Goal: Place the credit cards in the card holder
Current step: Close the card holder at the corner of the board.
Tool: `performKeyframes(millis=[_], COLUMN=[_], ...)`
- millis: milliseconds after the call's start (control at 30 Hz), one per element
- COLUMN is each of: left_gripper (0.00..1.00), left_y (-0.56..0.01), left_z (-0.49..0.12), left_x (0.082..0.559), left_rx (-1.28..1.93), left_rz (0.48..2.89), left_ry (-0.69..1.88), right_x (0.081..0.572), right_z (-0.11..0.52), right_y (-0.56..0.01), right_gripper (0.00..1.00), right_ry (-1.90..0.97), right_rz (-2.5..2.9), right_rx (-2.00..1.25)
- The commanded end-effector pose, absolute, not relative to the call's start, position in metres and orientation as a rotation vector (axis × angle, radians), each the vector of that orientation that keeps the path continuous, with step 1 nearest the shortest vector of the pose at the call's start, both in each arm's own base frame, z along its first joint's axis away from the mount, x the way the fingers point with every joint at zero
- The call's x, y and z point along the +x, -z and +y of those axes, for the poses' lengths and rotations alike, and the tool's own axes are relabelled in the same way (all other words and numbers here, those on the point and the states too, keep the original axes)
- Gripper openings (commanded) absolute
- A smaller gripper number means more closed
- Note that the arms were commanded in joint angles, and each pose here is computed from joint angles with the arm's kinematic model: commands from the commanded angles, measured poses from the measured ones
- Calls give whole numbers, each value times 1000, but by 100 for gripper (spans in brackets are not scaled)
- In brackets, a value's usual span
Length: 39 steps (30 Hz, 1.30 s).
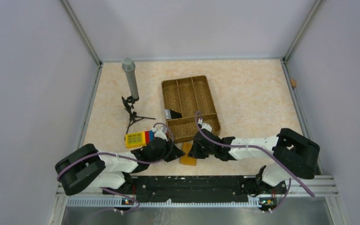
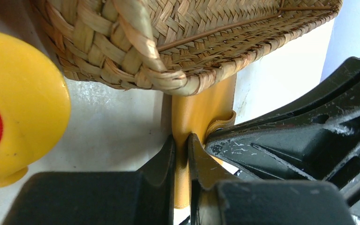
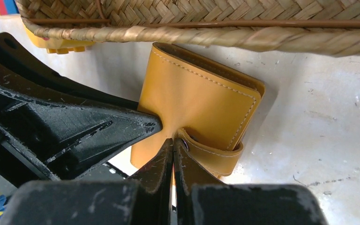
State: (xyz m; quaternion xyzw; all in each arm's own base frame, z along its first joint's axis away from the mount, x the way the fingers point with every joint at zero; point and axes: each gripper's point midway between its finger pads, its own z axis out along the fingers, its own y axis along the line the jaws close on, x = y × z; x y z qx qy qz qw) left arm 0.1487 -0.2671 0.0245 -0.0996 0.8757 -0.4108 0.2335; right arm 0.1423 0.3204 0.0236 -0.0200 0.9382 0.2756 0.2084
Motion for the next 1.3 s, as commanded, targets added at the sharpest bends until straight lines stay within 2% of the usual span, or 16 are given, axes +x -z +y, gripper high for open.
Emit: performKeyframes(millis=[0, 633, 1033, 1267], left_gripper=[1, 0, 0, 0], left_y=[-4, -1, 0, -1], left_z=[-254, -253, -249, -249], left_x=[137, 136, 143, 143], left_rx=[-236, -228, -275, -282], left_rz=[2489, 2516, 2493, 2491], left_ry=[1033, 1002, 974, 971], right_x=[136, 123, 103, 92], right_z=[264, 218, 202, 215], right_y=[36, 79, 94, 97], right_gripper=[0, 0, 0, 0], right_ry=[-564, -634, -596, -595], right_rz=[2733, 2780, 2798, 2796], right_rx=[51, 411, 434, 402])
